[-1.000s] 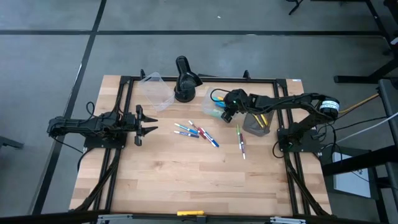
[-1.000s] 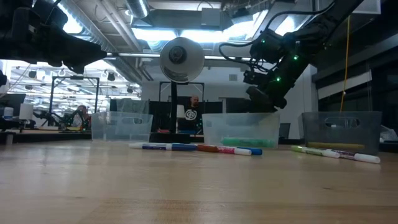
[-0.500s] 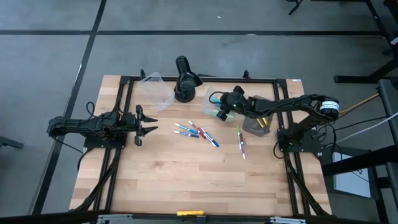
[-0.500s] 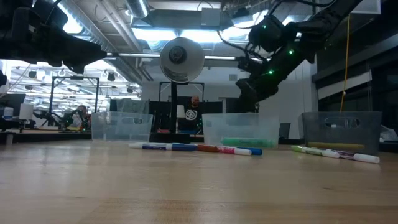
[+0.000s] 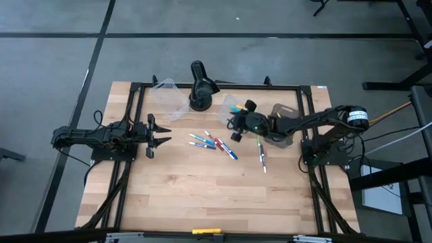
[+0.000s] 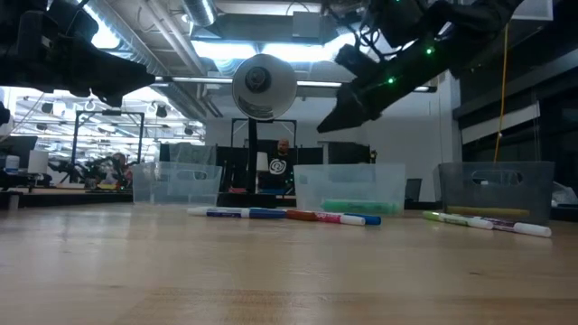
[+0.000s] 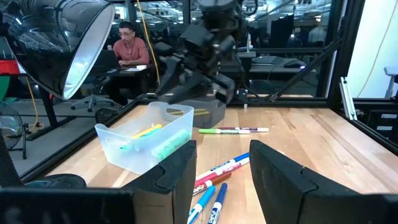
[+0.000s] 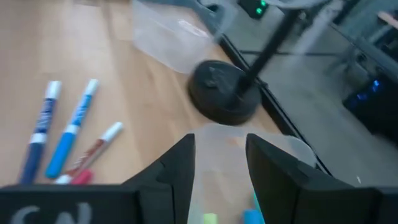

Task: Pick & Place Markers
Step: Put the pink marker in the left transparent bin

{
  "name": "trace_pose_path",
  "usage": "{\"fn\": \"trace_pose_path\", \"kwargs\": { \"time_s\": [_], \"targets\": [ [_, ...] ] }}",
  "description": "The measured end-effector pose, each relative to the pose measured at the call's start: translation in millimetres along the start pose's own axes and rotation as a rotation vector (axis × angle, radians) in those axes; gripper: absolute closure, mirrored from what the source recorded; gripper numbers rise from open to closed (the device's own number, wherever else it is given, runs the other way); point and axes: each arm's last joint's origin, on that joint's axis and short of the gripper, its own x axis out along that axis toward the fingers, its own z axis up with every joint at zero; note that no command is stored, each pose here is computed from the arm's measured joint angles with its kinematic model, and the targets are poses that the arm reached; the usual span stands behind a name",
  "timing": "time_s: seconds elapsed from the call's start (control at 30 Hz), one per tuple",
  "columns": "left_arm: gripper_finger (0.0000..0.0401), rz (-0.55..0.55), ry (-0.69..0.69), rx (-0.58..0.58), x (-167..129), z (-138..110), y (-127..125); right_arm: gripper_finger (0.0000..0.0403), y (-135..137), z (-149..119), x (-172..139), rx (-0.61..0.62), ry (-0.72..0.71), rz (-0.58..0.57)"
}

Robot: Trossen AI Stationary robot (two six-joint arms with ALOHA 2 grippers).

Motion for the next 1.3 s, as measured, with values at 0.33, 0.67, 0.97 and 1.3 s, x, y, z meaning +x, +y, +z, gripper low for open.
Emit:
{"fn": "trace_pose_path", "kwargs": {
  "time_s": [0.33,0.67,0.97,1.3],
  "targets": [
    [0.0258,0.000,0.000,0.000,0.0,0.0,0.0,0.0261,36.6,4.8,-18.2,-0.152,-0.071,0.275],
    [0.0258,0.000,0.000,0.000,0.0,0.0,0.0,0.0261,55.7,-2.3,-30.0,-0.153,-0.012,0.441],
    [0.0258,0.000,0.000,0.000,0.0,0.0,0.0,0.0261,59.9,-6.6,-37.8,-0.004,0.265,0.530],
    [0.0258,0.000,0.000,0.000,0.0,0.0,0.0,0.0261,52.9,-11.4,-59.3,0.218,0.728,0.390]
  ]
}}
